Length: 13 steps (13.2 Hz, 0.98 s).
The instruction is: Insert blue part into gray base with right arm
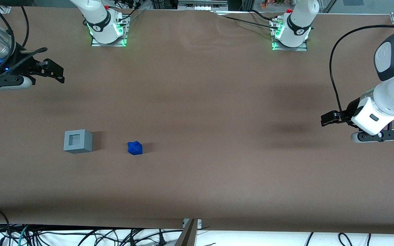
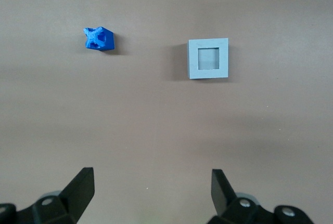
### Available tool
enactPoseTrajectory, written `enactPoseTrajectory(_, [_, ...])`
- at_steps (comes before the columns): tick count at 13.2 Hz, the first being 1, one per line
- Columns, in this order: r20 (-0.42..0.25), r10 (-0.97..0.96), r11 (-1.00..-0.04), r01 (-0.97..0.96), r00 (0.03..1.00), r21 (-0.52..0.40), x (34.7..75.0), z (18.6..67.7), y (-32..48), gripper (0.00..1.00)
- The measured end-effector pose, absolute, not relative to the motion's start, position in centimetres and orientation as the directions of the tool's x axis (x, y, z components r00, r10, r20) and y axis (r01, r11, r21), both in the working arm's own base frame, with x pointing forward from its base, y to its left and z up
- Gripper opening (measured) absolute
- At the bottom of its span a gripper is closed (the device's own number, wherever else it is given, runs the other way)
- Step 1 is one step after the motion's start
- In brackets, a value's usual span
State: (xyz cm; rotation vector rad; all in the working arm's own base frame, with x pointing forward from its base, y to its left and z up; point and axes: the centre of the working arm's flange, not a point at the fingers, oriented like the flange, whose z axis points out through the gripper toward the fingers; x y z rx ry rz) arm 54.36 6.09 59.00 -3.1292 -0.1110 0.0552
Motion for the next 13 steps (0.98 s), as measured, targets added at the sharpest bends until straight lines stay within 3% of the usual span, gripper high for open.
enactPoseTrajectory(13, [-0.026,0.08,-0.996,0.081,0.996,0.025,54.48,59.13,5.79,1.0])
